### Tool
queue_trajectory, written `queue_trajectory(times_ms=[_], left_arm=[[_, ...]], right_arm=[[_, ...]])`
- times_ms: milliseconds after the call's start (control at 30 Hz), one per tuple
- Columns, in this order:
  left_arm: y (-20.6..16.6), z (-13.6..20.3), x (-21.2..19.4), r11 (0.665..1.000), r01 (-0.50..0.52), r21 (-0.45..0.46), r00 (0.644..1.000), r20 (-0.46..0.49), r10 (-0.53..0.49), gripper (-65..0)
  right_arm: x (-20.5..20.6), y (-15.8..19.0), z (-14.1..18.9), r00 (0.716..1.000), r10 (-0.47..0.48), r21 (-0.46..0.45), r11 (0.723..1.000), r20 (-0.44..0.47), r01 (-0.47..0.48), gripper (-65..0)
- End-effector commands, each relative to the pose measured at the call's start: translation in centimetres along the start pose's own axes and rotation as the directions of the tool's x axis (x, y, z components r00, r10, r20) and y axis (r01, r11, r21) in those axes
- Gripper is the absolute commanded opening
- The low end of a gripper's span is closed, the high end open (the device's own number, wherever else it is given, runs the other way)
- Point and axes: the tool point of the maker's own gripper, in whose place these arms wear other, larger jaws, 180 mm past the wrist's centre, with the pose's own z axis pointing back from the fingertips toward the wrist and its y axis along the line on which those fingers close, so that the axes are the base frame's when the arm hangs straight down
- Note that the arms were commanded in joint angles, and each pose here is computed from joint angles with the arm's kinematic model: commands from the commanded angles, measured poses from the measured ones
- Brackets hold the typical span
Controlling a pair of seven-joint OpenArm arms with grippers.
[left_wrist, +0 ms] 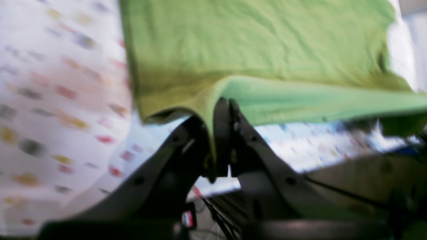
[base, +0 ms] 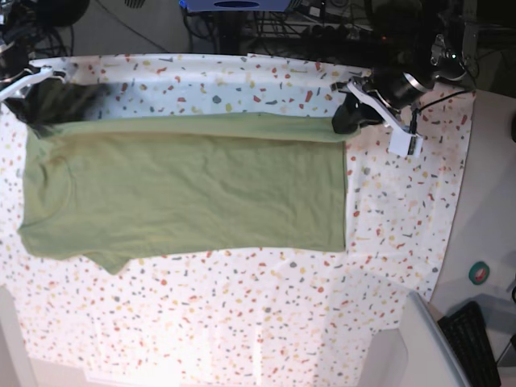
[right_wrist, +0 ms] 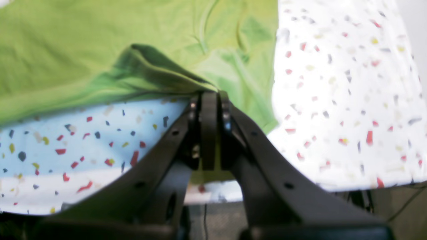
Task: Layout the t-shirt on the table in an organized manner, then fold the t-shirt properly
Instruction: 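Swing the lifted shirt away and lay it flat on the table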
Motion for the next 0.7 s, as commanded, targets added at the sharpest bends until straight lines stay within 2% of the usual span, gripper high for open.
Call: queue_trajectory(times_ms=[0, 167, 233, 300, 433, 533, 600, 667], left_arm=[[-0.1, 0.6, 0.5, 1.000, 0.012, -0.002, 1.000, 0.023, -0.012, -65.0], [0.3, 1.1, -0.8, 1.000, -0.006, 0.009, 1.000, -0.003, 0.006, -65.0], [0.2, 1.0, -0.3, 1.000, -0.001, 0.008, 1.000, 0.009, 0.001, -65.0], [-0.5, 0.5, 2.5, 0.999, 0.032, -0.013, 0.997, 0.071, -0.031, -65.0], [-2.5, -0.1, 9.7, 0.993, 0.097, -0.064, 0.968, 0.237, -0.079, -65.0], [-4.6, -0.2, 15.4, 0.983, 0.106, -0.148, 0.933, 0.356, -0.047, -65.0], [-6.2, 0.0, 19.5, 0.973, 0.119, -0.199, 0.898, 0.440, -0.019, -65.0], [-6.5, -0.6, 23.0, 0.976, 0.086, -0.202, 0.869, 0.495, 0.026, -65.0]], right_arm=[[0.6, -0.3, 0.7, 1.000, -0.006, -0.003, 1.000, 0.029, 0.006, -65.0], [-1.1, -0.7, 2.0, 0.997, -0.071, -0.024, 0.997, 0.009, 0.071, -65.0], [-0.6, -1.0, 2.0, 0.997, -0.073, -0.034, 0.997, 0.026, 0.074, -65.0], [1.0, -1.1, 1.5, 0.997, -0.050, -0.033, 0.998, 0.065, 0.053, -65.0], [8.7, -1.1, 0.7, 0.972, 0.073, -0.034, 0.997, 0.224, -0.067, -65.0], [14.9, 0.5, -1.2, 0.934, 0.153, 0.005, 0.987, 0.322, -0.163, -65.0], [19.2, 1.9, -2.6, 0.908, 0.208, 0.030, 0.972, 0.364, -0.234, -65.0], [23.3, 2.9, -4.4, 0.890, 0.231, 0.053, 0.961, 0.393, -0.273, -65.0]])
